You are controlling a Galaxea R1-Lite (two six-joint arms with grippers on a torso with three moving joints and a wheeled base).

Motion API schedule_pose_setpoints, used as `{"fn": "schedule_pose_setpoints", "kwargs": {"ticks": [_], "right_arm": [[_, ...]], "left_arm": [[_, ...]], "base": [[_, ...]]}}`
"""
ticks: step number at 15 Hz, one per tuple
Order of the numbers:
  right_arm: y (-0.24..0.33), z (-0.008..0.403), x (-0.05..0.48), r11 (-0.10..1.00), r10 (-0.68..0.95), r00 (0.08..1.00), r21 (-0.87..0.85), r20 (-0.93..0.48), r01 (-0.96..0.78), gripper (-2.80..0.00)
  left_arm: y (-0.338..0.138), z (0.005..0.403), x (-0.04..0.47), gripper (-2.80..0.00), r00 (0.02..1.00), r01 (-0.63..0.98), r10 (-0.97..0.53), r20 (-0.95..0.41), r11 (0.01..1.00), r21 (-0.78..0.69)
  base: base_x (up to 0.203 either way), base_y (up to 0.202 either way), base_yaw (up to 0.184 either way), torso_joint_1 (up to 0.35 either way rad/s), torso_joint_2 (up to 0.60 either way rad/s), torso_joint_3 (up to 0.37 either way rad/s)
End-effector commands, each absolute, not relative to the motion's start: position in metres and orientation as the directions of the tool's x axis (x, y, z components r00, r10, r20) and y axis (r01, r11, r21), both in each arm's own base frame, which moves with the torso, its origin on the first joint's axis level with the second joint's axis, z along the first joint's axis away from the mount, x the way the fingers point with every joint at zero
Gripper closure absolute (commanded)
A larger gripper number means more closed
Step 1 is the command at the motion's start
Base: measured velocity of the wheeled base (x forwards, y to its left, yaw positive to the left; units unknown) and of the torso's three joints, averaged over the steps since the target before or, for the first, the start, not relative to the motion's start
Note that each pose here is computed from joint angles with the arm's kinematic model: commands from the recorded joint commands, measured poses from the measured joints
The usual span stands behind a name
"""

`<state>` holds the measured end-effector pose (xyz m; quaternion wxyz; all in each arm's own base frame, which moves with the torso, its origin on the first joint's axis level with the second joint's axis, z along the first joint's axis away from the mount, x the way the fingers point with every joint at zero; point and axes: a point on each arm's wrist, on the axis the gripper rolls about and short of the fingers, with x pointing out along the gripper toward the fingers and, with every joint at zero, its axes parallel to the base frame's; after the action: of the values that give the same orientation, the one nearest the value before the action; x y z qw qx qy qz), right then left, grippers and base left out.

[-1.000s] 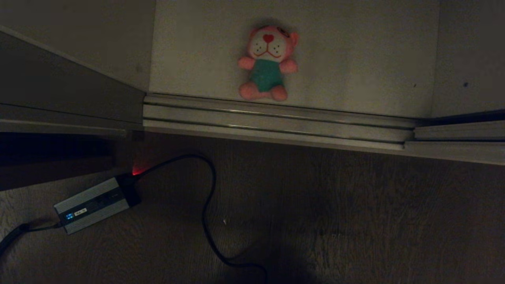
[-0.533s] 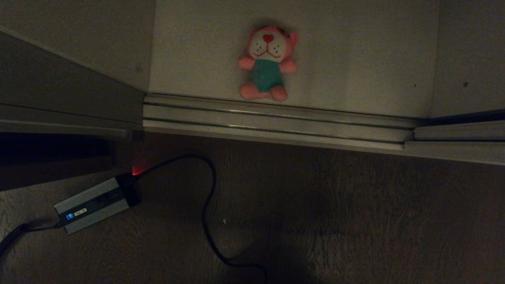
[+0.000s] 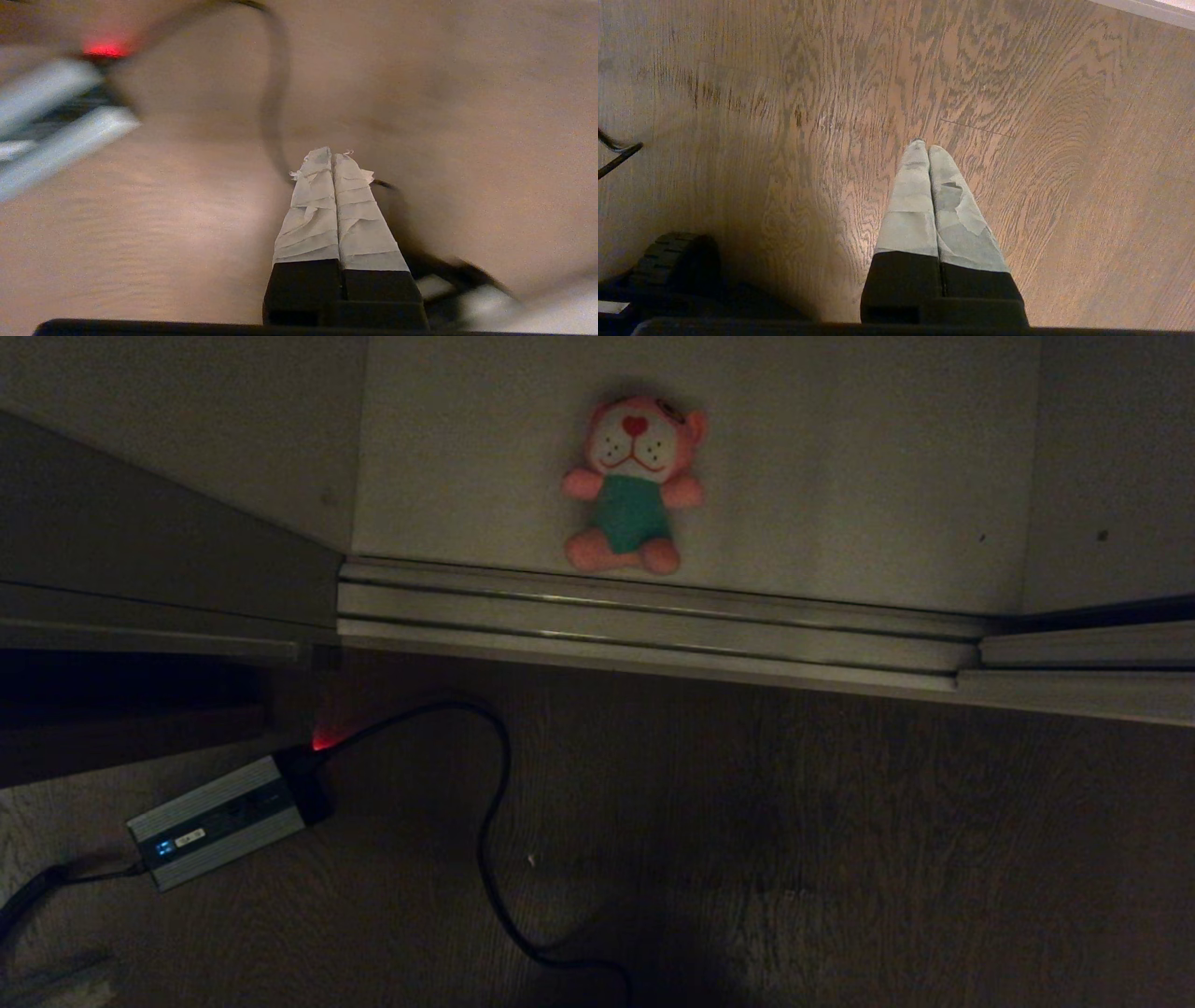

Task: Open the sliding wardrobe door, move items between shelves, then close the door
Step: Place the pink doll on the higher shelf

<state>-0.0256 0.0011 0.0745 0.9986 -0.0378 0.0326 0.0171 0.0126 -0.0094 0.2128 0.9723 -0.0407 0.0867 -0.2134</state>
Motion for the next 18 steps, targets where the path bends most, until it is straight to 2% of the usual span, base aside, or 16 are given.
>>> {"fn": "schedule_pose_setpoints", "kwargs": {"ticks": [1, 6, 9, 18], "right_arm": [[0.001, 0.074, -0.026, 0.996, 0.032, 0.997, -0.075, -0.064, -0.037, 0.0], [0.001, 0.075, -0.026, 0.996, 0.032, 0.997, -0.075, -0.064, -0.037, 0.0], [0.001, 0.074, -0.026, 0.996, 0.032, 0.998, -0.076, -0.063, -0.037, 0.0], [0.001, 0.075, -0.026, 0.996, 0.032, 0.997, -0.075, -0.063, -0.037, 0.0]], "left_arm": [[-0.012, 0.236, 0.049, 0.0, 0.828, 0.487, -0.518, -0.217, 0.854, -0.181], [-0.025, 0.264, 0.098, 0.0, 0.68, 0.619, -0.675, -0.286, 0.738, -0.27], [-0.042, 0.287, 0.113, 0.0, 0.598, 0.704, -0.757, -0.264, 0.653, -0.277], [-0.09, 0.295, 0.139, 0.0, 0.424, 0.795, -0.844, -0.329, 0.521, -0.311]], "base": [[0.0, 0.0, 0.0, 0.0, 0.0, 0.0], [0.0, 0.0, 0.0, 0.0, 0.0, 0.0], [0.0, 0.0, 0.0, 0.0, 0.0, 0.0], [0.0, 0.0, 0.0, 0.0, 0.0, 0.0]]}}
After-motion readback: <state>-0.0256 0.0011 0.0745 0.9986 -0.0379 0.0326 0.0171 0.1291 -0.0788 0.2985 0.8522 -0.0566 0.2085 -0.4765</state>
